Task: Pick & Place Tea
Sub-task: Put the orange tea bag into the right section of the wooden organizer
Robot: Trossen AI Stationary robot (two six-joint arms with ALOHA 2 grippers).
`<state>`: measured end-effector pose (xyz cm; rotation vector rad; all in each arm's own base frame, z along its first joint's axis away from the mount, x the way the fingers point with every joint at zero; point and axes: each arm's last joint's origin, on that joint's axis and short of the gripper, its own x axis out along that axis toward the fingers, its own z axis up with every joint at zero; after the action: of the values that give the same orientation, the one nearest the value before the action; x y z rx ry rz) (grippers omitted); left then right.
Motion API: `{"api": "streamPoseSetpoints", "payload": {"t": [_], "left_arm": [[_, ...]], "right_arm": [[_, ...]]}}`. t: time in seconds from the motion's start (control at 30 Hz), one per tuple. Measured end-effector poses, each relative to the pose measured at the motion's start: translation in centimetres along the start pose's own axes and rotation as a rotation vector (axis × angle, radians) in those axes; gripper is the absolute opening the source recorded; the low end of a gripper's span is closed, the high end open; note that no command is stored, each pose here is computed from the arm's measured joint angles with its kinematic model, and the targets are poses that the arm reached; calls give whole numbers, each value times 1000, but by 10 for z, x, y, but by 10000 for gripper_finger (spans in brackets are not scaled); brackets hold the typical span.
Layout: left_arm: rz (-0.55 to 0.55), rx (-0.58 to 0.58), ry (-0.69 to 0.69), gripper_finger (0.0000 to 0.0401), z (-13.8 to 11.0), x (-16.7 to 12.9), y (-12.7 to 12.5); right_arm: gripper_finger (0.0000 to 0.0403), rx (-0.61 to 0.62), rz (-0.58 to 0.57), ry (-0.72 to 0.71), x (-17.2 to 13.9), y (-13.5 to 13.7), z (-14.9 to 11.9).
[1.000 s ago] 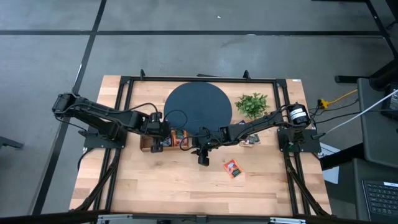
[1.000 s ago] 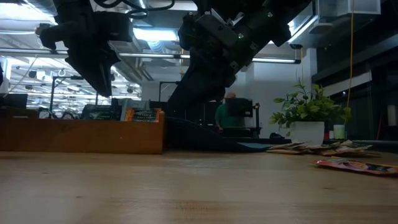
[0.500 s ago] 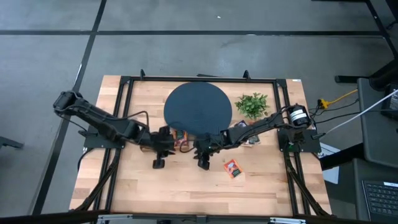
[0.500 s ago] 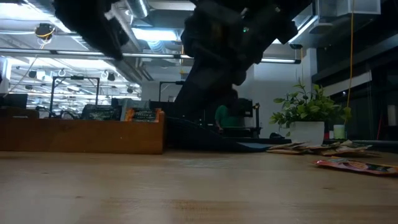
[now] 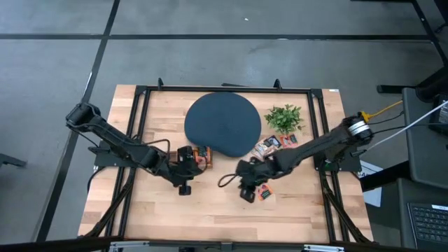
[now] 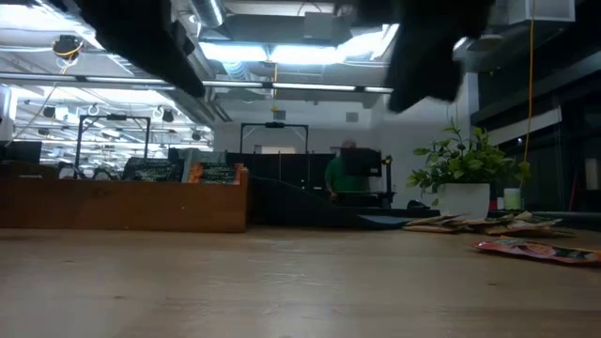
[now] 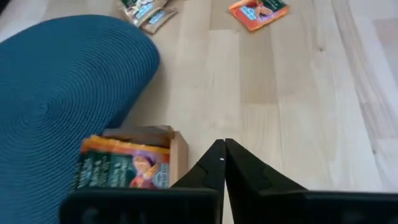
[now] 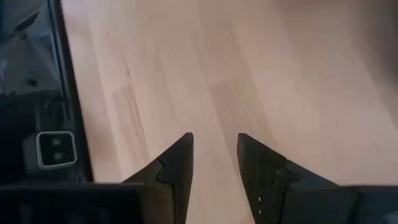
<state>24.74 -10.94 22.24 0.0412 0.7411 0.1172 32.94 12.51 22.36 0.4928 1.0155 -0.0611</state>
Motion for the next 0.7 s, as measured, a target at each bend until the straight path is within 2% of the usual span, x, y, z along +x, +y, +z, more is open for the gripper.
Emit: {"api": "streamPoseSetpoints", "payload": {"t": [0.13, 0.27, 0.4, 0.7], "left_arm": [[1, -10, 4, 2, -1, 17, -3], [-13, -26, 4, 3, 0, 32, -3], [-26, -51, -16, 2, 2, 43, -3], [-31, -52, -16, 3, 0, 52, -6]], "right_arm": [[98, 87, -76, 50, -26, 2, -16], [56, 155, -160, 111, -33, 2, -32], [10, 174, -243, 184, -24, 4, -47], [5, 209, -370, 265, 18, 2, -65]]}}
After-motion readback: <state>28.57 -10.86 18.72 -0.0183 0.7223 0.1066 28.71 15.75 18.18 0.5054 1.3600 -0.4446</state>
